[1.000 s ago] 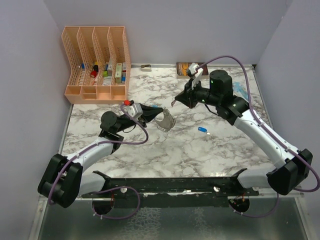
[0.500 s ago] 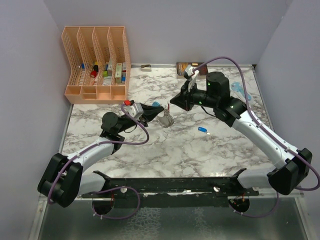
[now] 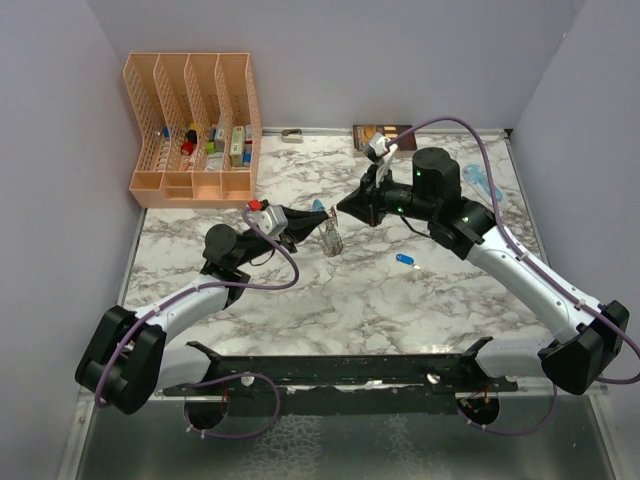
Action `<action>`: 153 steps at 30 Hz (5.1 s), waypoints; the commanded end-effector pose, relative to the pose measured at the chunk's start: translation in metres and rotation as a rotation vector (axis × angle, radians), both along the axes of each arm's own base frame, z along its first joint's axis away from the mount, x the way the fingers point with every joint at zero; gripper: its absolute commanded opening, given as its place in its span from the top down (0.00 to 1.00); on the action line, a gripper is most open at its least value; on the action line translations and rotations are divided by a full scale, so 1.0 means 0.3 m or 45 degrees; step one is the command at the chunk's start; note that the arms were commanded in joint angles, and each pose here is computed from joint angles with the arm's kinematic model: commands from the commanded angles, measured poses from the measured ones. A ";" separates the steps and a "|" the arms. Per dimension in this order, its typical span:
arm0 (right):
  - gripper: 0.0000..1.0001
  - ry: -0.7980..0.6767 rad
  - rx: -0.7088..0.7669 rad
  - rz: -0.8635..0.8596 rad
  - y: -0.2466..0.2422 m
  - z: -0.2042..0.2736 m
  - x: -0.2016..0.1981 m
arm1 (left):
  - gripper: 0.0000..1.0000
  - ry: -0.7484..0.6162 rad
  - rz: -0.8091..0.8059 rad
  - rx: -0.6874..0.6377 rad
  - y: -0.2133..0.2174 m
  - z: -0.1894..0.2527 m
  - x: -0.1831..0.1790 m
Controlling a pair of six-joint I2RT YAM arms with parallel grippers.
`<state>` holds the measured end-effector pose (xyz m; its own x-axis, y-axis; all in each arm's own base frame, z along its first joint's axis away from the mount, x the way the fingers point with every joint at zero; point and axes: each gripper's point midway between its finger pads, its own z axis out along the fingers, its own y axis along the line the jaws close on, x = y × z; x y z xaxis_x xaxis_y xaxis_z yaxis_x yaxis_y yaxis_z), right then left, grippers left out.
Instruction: Put the keys on the keyring
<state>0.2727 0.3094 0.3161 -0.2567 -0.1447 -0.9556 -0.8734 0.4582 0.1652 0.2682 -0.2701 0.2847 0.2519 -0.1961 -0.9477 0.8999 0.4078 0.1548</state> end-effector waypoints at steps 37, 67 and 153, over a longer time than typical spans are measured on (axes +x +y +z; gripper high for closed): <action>0.99 0.013 -0.015 -0.041 0.008 -0.007 0.001 | 1.00 -0.113 0.013 -0.066 -0.003 0.103 -0.002; 0.99 -0.007 0.013 -0.026 0.027 0.032 0.000 | 1.00 -0.122 -0.003 -0.023 -0.017 0.077 -0.006; 0.66 0.220 -0.217 -0.493 -0.163 -0.286 0.103 | 1.00 0.008 0.187 0.000 0.071 0.036 0.062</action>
